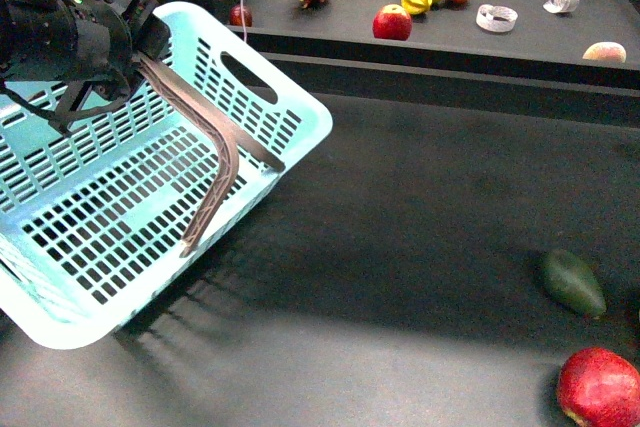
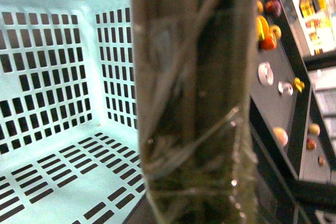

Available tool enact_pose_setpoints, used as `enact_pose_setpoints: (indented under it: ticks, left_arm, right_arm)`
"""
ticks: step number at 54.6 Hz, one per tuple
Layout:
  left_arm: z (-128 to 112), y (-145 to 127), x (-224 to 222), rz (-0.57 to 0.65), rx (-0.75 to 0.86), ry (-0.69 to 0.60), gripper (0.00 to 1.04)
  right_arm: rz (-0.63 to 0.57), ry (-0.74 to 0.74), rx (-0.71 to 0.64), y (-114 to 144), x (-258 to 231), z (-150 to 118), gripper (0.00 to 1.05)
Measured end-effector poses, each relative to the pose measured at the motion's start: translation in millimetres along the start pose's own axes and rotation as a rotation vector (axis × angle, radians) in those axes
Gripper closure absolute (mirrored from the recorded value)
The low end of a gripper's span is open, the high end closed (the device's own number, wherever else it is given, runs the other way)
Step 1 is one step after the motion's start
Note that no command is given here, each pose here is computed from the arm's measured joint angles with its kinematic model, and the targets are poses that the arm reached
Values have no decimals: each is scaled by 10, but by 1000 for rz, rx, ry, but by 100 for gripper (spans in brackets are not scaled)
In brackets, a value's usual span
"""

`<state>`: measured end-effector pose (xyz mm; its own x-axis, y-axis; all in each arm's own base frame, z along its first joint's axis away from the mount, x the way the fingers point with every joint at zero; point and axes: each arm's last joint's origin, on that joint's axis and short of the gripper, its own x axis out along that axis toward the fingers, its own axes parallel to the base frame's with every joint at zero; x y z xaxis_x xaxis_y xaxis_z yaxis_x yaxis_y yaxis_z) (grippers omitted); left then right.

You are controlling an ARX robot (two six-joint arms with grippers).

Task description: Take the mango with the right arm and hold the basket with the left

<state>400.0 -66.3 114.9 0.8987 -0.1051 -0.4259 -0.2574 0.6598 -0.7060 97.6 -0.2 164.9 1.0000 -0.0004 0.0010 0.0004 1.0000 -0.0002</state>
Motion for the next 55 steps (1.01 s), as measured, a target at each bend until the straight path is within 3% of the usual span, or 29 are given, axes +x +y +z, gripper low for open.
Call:
enact_pose_setpoints:
  ticks: [15, 24, 40, 55]
  left_arm:
    - [-281, -228, -525, -294, 374, 73, 99]
    - [-514, -422, -689, -432, 507, 139, 99]
    - [-901, -693, -846, -589, 610, 185, 99]
    - [-1028, -816, -918, -660, 617, 174, 99]
  right_arm:
    - [0, 0, 0, 0, 0, 0, 8]
    - [0, 0, 0, 0, 0, 0, 8]
    - [0, 0, 0, 0, 0, 0, 8]
    - [0, 0, 0, 0, 0, 0, 8]
